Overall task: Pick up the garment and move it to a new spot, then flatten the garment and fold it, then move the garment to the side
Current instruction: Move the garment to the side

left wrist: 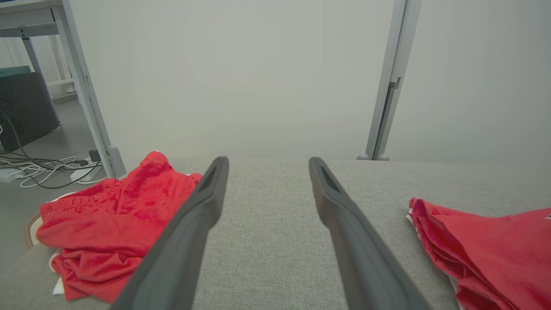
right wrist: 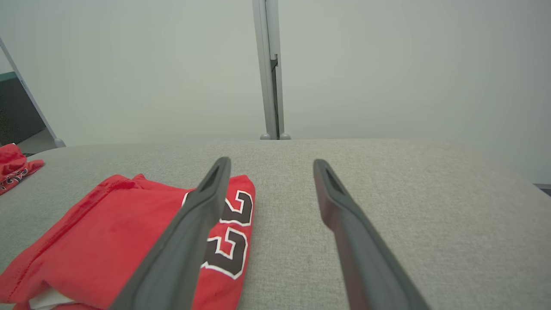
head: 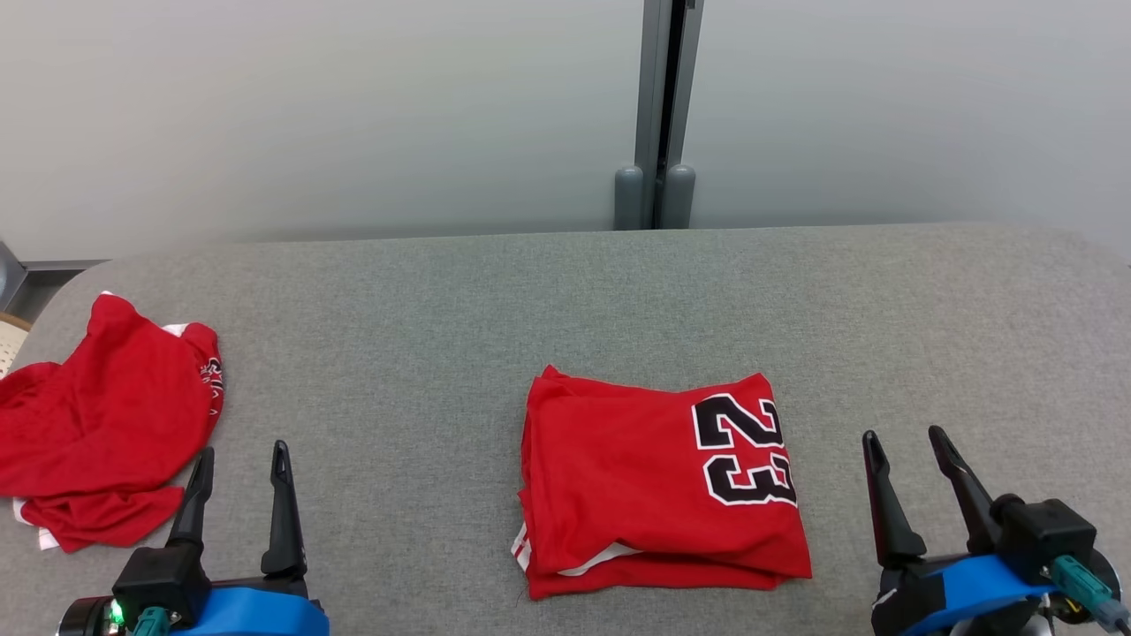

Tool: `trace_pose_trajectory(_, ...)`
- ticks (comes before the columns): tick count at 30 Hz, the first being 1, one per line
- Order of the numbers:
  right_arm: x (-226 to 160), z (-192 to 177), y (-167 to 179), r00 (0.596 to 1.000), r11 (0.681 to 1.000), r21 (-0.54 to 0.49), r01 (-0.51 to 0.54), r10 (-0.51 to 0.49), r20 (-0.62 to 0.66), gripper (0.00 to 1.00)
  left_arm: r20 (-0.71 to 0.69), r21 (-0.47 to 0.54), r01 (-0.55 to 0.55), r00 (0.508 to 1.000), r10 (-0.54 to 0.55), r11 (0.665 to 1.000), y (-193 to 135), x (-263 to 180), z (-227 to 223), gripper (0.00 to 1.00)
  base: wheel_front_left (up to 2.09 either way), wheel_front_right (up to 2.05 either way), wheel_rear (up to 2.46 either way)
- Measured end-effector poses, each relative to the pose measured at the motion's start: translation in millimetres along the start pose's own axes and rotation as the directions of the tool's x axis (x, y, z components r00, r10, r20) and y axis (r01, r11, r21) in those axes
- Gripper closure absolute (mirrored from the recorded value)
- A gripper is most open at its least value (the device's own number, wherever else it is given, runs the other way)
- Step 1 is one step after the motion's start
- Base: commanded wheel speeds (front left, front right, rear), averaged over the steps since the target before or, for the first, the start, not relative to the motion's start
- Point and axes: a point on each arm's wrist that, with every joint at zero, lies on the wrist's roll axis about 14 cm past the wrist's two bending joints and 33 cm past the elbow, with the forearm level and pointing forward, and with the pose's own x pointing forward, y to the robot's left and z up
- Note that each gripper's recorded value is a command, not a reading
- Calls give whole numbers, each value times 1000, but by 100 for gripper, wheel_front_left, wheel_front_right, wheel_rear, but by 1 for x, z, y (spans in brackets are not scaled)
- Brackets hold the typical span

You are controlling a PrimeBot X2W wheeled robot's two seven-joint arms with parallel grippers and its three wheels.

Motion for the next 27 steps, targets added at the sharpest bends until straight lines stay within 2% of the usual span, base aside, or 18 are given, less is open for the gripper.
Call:
trace_pose_trajectory(8,28,19,7,998,998,-25,-51,52,37,0,-6,0,12,1000,-12,1000,-4,7,-2,0,0,0,0)
trace_pose_trajectory(13,52,16,14,995,994,-46,-96,96,3,0,-8,-5,17,1000,-17,1000,-6,12,-4,0,0,0,0)
trace_pose_trajectory(19,64,-27,19,982,991,-45,-128,120,-144,0,-17,-12,6,1000,-6,1000,-3,17,-7,0,0,0,0)
trace_pose_trajectory(20,64,-46,20,972,990,-37,-136,126,-199,0,-25,-12,-1,1000,0,1000,-1,18,-10,0,0,0,0)
trace_pose_trajectory(27,57,-99,25,926,987,-8,-159,146,-349,0,-42,-10,-16,999,15,1000,5,27,-16,0,0,0,0)
